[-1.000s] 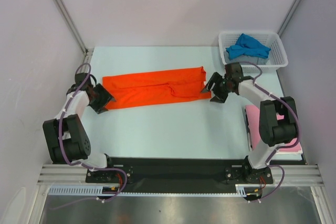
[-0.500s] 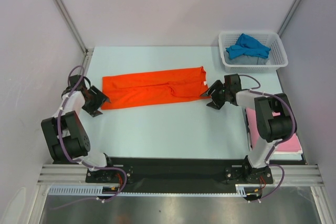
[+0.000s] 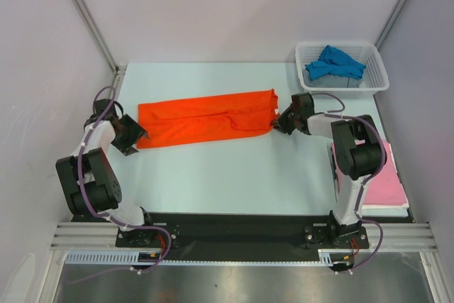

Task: Fold and stack the t-shirts
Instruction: Fold the tshirt

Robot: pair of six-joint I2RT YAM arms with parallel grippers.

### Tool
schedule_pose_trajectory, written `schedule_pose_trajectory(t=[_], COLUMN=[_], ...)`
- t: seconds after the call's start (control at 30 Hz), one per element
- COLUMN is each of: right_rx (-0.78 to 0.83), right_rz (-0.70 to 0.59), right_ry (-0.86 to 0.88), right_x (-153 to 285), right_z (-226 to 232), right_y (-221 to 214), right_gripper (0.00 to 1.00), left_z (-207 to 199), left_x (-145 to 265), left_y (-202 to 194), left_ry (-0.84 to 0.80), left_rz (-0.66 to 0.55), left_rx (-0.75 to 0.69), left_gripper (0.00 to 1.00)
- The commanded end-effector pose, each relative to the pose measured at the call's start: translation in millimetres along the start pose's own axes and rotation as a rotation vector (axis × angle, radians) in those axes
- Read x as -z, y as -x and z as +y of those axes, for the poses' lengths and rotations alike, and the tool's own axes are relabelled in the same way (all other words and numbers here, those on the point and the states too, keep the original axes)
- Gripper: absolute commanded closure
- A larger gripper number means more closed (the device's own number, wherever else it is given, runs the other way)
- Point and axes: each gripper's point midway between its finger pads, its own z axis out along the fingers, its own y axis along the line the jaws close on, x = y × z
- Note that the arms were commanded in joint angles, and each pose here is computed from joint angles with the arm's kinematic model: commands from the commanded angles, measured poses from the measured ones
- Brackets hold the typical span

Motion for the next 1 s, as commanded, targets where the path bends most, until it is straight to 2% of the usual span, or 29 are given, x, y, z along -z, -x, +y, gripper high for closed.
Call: schedule_pose_trajectory(t=[0.0, 0.03, 0.07, 0.1, 0.13, 0.2, 0.23, 0.3, 0.33, 0.37, 0.43, 0.5, 0.53, 0.57, 0.7, 0.8, 0.9, 0.97], right_rx=[0.108, 0.132, 0.184, 0.207, 0.236, 0.309, 0.332, 0.386, 0.403, 0.414, 0.436, 0.429, 0.419, 0.42, 0.466, 0.495, 0.495, 0.533], right_rz=[-0.126, -0.106, -0.103, -0.155, -0.151, -0.189, -0.22, -0.22, -0.256, -0.244, -0.228, -0.22, -0.192, -0.194, -0.187, -0.178, -0.134, -0.137], right_ry=[-0.062, -0.116, -0.118, -0.098, -0.122, -0.118, -0.082, -0.092, -0.058, -0.074, -0.057, -0.023, -0.015, 0.011, 0.061, 0.056, 0.005, 0.046], right_x=[-19.4, -27.8, -31.7, -33.9, -44.0, -51.4, -52.3, -68.6, -66.9, -82.0, -91.0, -100.3, -99.7, -94.4, -68.1, -40.5, -18.4, 13.9], right_z=[7.1, -4.7, -1.6, 19.2, 13.4, 24.2, 45.3, 45.5, 70.2, 62.1, 70.3, 84.0, 87.0, 98.1, 129.0, 143.0, 131.5, 143.4], right_y=[26.0, 23.6, 26.5, 46.5, 48.4, 63.4, 75.2, 82.5, 98.0, 100.2, 105.7, 114.7, 110.5, 111.6, 95.0, 86.5, 73.3, 64.5], right_gripper=[0.79, 0.88, 0.93, 0.95, 0.98, 0.99, 1.0, 1.0, 1.0, 1.0, 0.98, 0.88, 0.76, 0.71, 0.47, 0.39, 0.36, 0.34], left_z=[-20.4, -22.9, -30.4, -34.6, -37.9, -46.5, -49.1, -56.8, -59.3, -61.7, -53.6, -48.8, -36.6, -35.1, -30.5, -37.3, -31.1, -28.1], left_x=[6.9, 6.7, 6.4, 8.2, 8.8, 10.1, 11.0, 13.6, 18.1, 19.4, 23.6, 23.2, 23.6, 20.6, 26.1, 25.2, 17.2, 12.2], left_y=[14.4, 13.9, 12.2, 11.7, 11.6, 7.9, 5.6, -2.1, -2.9, -12.6, -5.6, -13.1, -4.9, -16.0, -13.0, -18.9, -28.7, -31.3], left_ry=[-0.024, -0.029, -0.055, -0.075, -0.086, -0.098, -0.1, -0.1, -0.093, -0.07, 0.042, 0.119, 0.2, 0.234, 0.28, 0.315, 0.415, 0.48], left_rz=[-0.061, -0.059, -0.056, -0.061, -0.064, -0.066, -0.064, -0.065, -0.079, -0.071, -0.127, -0.107, -0.131, -0.097, -0.113, -0.091, -0.064, -0.072], left_rx=[-0.087, -0.1, -0.121, -0.151, -0.167, -0.214, -0.228, -0.291, -0.32, -0.371, -0.453, -0.543, -0.551, -0.599, -0.669, -0.783, -0.892, -0.952], left_gripper=[0.32, 0.33, 0.34, 0.34, 0.35, 0.36, 0.36, 0.36, 0.36, 0.34, 0.31, 0.28, 0.27, 0.27, 0.33, 0.35, 0.39, 0.42])
